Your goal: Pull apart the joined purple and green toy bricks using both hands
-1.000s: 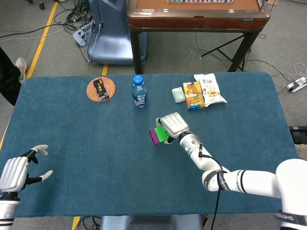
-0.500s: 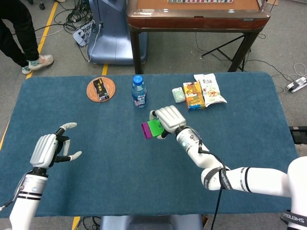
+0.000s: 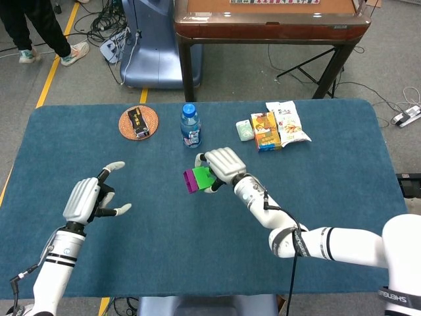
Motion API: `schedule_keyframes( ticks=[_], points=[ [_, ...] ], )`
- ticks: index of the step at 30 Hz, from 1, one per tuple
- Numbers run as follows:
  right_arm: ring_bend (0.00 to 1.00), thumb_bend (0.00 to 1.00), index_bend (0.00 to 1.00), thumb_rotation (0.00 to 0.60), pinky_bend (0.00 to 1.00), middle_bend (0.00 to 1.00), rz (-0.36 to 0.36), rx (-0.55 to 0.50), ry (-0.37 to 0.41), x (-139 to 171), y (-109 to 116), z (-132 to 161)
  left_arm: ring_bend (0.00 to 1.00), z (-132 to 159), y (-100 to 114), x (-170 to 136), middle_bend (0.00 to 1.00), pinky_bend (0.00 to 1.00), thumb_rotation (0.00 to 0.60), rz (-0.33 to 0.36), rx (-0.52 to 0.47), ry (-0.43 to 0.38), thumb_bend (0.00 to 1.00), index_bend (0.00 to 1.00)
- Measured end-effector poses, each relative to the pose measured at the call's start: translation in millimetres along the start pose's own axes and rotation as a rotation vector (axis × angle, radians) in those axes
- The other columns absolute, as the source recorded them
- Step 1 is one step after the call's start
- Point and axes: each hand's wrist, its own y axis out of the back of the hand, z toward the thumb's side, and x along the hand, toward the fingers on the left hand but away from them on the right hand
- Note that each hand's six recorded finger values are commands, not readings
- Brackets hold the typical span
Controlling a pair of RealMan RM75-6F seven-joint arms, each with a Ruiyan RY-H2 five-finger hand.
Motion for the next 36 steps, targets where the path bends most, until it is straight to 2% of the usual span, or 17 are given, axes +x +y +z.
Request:
schedule_keyframes(
  ticks=[9,20,25,36],
  points=[
    [1.0,0.0,0.56,0.6,1.0,1.0,0.008,-0.062,0.044,-6,-3,10,0.99,16,-16,9,0.95,1.0,0.6,-0.047,-0.033,0.0,0.0,0.2],
    [1.0,0.0,0.56,0.6,1.0,1.0,0.017,-0.108,0.056,-11,-2,15,0.99,35,-33,20,0.96,1.0,0.6,-0.07,-0.061,-0.011,0.0,0.19],
    [1.0,0.0,0.56,0.6,1.0,1.0,0.025,-0.132,0.051,-14,-2,17,1.0,40,-39,25,0.96,1.0,0.6,-0.058,-0.067,-0.009,0.0,0.19],
    [1.0,0.0,0.56,0.6,1.0,1.0,0.036,-0.157,0.009,-19,-4,17,1.0,46,-58,32,0.97,1.0,0.6,-0.019,-0.102,0.056,0.0,0.19]
  ],
)
